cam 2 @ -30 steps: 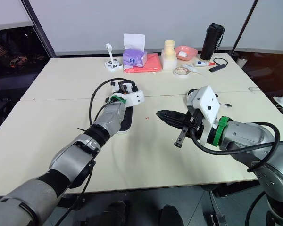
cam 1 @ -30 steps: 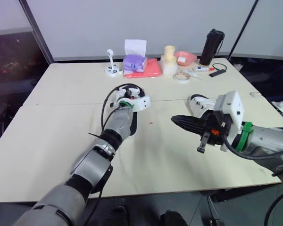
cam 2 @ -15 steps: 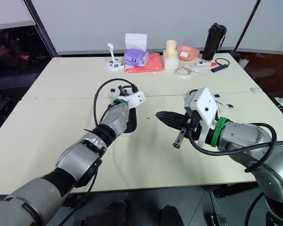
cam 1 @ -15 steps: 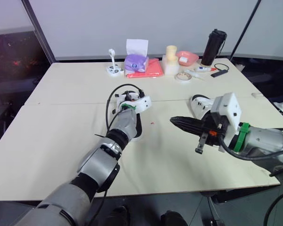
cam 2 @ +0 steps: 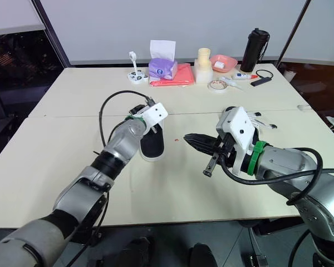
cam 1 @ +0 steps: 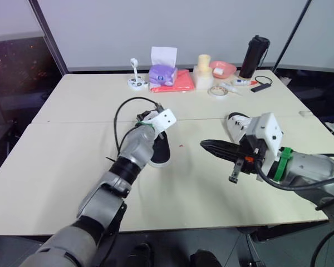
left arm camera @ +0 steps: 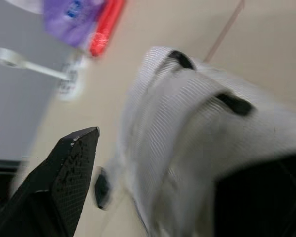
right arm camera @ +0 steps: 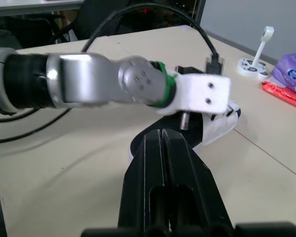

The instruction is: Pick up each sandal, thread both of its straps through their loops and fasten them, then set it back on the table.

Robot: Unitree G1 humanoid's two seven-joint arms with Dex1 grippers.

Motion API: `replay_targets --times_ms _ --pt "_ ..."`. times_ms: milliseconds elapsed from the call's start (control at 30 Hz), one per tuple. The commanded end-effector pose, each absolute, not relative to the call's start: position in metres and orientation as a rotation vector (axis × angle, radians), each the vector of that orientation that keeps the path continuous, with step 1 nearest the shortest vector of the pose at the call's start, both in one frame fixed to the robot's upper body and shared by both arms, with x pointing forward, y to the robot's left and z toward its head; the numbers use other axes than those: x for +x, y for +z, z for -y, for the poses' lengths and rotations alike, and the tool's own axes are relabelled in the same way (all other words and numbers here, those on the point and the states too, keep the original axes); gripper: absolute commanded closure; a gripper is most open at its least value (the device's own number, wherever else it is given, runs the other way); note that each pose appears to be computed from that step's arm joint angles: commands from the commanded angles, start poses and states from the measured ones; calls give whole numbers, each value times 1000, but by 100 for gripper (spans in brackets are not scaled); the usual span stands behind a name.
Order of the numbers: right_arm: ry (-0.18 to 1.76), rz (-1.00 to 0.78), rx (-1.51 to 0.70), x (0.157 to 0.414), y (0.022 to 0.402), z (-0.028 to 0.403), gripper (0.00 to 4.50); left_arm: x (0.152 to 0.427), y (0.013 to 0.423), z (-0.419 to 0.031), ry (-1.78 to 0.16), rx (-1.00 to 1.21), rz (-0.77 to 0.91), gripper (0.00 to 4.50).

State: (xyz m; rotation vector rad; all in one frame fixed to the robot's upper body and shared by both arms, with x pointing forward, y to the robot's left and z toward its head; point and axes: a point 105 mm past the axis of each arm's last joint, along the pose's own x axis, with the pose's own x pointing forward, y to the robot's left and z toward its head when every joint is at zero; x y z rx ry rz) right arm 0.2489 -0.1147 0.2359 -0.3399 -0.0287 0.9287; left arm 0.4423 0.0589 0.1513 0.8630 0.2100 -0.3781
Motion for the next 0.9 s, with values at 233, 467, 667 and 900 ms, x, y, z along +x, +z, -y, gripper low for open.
replay_targets --times_ms 233,467,667,900 --pt "955 89 -356 249 244 110 450 376 139 -52 -843 472 -350 3" --pt "967 79 -365 253 240 112 450 353 177 -69 -1003 145 -308 3" --pt "970 80 -377 257 239 115 450 333 183 -94 -1077 128 -338 3" --pt "980 81 -398 260 239 119 450 307 187 -103 -1205 129 -344 3"
